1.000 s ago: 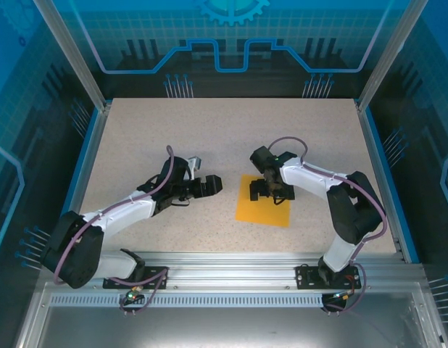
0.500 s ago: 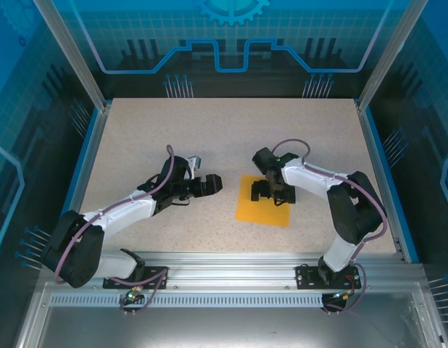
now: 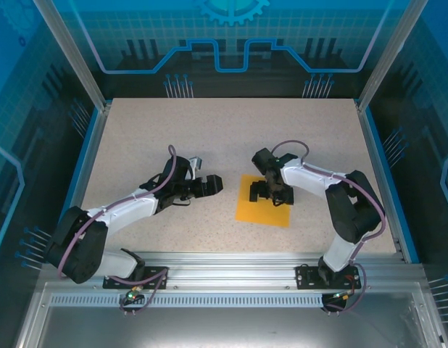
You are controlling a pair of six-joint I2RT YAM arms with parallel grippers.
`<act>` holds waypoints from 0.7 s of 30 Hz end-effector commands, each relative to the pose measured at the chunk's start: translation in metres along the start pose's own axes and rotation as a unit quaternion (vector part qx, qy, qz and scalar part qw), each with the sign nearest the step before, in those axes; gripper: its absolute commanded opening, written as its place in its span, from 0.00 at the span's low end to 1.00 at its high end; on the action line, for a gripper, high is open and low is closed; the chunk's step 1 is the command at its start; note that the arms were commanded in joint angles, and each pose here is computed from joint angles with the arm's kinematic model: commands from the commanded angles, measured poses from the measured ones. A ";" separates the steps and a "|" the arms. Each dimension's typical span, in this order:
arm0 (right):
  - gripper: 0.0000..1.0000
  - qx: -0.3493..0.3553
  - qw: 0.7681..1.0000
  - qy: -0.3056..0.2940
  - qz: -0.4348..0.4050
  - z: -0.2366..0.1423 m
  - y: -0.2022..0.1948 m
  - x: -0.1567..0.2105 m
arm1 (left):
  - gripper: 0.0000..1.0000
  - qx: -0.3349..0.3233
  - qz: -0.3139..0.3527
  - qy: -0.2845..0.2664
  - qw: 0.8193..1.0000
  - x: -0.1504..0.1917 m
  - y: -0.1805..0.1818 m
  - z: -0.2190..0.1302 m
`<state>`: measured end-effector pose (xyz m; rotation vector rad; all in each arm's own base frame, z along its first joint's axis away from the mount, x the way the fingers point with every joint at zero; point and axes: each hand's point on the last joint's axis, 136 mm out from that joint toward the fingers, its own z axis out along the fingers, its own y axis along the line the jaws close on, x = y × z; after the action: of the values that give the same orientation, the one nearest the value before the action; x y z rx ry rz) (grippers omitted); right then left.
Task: Fold a paper plane with a square sheet of paper (pick it up from the middle)
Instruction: Fold the square sheet of paper in half at the center of the table.
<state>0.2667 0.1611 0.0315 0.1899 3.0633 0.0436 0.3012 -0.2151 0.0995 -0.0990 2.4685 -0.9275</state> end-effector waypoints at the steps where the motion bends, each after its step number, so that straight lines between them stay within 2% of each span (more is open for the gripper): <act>1: 0.99 -0.002 1.000 0.012 0.007 0.004 0.000 0.005 | 0.98 0.008 -0.004 -0.003 1.000 -0.007 -0.010 0.000; 6: 0.99 -0.001 1.000 0.002 0.010 -0.004 -0.001 0.001 | 0.99 0.007 -0.009 -0.001 1.000 -0.003 -0.007 0.000; 12: 0.99 0.005 1.000 0.016 0.011 0.004 0.003 0.001 | 0.98 0.004 -0.010 0.000 1.000 -0.004 -0.006 0.002; 21: 0.99 0.011 1.000 0.009 0.002 -0.003 0.022 -0.013 | 0.99 0.001 -0.008 0.003 1.000 -0.003 -0.005 0.004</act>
<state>0.2856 0.1767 0.0392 0.1889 3.0502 0.0523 0.3010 -0.2150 0.0955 -0.1262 2.4836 -0.9304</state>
